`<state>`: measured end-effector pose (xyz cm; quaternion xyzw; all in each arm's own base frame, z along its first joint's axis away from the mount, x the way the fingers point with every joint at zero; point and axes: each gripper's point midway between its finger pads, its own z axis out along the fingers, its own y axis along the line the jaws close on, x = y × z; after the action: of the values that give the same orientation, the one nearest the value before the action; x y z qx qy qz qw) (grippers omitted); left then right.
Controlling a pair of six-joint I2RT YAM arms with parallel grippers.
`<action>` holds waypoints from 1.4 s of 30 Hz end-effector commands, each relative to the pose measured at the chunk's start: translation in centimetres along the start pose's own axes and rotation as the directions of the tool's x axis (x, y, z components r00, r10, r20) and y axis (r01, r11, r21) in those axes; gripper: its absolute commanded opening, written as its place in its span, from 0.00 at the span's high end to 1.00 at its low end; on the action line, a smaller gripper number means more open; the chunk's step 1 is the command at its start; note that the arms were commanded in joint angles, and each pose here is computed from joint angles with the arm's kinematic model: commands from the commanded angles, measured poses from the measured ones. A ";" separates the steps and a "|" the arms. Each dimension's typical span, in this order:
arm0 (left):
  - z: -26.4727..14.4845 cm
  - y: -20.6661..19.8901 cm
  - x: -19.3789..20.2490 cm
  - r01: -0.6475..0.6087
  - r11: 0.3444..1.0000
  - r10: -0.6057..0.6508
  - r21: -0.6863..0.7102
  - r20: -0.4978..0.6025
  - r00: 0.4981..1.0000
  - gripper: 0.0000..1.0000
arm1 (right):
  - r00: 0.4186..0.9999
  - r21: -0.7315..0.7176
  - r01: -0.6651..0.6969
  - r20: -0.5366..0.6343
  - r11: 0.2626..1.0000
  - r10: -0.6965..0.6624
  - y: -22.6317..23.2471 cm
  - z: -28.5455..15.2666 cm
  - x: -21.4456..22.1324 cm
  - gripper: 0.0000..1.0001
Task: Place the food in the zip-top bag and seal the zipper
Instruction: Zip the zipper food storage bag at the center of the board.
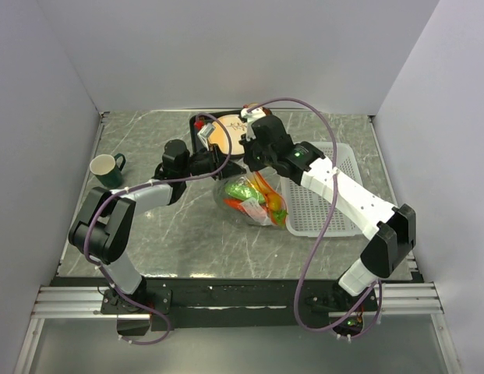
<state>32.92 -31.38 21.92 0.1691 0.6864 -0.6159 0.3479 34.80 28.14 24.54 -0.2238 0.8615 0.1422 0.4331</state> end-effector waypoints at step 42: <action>-1.8 -2.1 -7.0 -0.075 0.994 0.056 0.075 0.232 0.971 0.99 | 0.998 -0.020 -0.042 0.037 0.999 0.043 0.0 -2.4 0.2 0.99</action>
<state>33.93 -30.69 24.04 0.1539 0.6441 -0.6620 0.3510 34.69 28.04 24.71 -0.2136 0.8552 0.1528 0.4468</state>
